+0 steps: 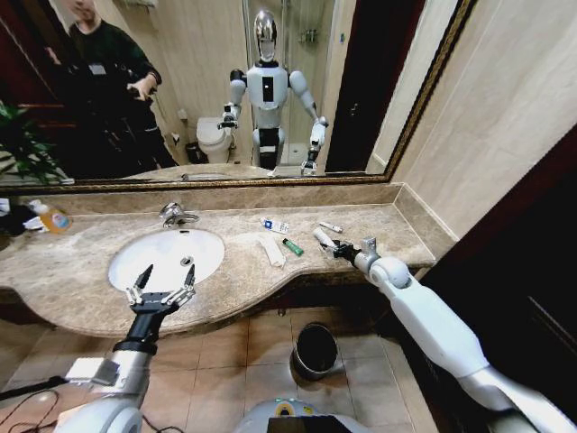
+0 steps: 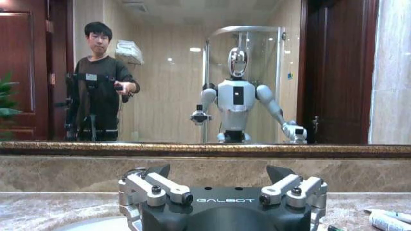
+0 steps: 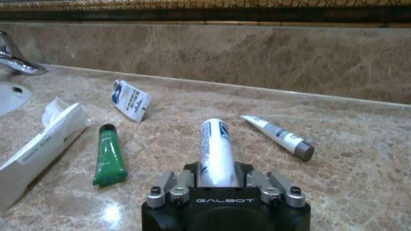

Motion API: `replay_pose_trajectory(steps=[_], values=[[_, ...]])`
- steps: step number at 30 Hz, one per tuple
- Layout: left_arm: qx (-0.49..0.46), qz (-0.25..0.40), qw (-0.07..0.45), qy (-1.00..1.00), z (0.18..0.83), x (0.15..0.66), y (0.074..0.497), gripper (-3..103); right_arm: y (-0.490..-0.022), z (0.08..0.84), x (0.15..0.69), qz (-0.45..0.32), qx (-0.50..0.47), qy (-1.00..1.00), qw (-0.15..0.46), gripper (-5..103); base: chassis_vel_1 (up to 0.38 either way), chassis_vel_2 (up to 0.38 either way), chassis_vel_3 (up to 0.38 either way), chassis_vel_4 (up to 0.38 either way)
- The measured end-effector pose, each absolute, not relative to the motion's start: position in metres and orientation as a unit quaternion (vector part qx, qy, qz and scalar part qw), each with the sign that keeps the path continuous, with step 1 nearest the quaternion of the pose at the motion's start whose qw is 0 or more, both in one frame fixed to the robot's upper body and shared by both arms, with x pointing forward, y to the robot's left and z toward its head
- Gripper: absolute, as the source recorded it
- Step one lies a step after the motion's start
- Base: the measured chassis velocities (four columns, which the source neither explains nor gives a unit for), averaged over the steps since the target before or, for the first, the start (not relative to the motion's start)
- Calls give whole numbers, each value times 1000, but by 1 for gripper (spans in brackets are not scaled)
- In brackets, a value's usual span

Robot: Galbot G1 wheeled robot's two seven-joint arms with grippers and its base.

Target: Pick up the trash from the sink and place it in the trash bin.

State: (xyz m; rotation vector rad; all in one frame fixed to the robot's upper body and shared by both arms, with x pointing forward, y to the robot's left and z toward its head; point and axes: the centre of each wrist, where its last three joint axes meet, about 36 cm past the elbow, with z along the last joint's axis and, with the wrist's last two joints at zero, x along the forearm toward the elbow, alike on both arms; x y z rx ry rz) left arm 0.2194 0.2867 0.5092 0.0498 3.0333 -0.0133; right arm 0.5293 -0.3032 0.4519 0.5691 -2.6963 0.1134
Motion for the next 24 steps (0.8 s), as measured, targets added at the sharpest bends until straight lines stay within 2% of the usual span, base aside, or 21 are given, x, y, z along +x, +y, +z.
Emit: replay_pose_trajectory(steps=[1, 3, 4, 6, 7, 15, 24], values=[[16, -4, 54, 998, 509, 219, 287, 100, -303, 454, 529, 41, 201, -960, 188, 34, 0, 0, 0, 0], [16, -4, 54, 998, 509, 219, 287, 100, -303, 455, 528, 42, 201, -961, 187, 34, 0, 0, 0, 0], [16, -4, 54, 998, 509, 219, 287, 100, -303, 457, 526, 42, 200, -961, 185, 27, 0, 0, 0, 0], [16, -4, 54, 998, 509, 219, 287, 100, -303, 458, 524, 42, 199, -962, 184, 27, 0, 0, 0, 0], [16, -4, 54, 998, 509, 219, 287, 100, -304, 459, 521, 42, 197, -962, 183, 20, 0, 0, 0, 0], [16, -4, 54, 998, 509, 219, 287, 100, -307, 480, 504, 32, 185, -969, 161, 5, 0, 0, 0, 0], [17, -4, 54, 998, 509, 219, 287, 100, -333, 528, 470, 29, 169, -978, 116, 5, 0, 0, 0, 0]])
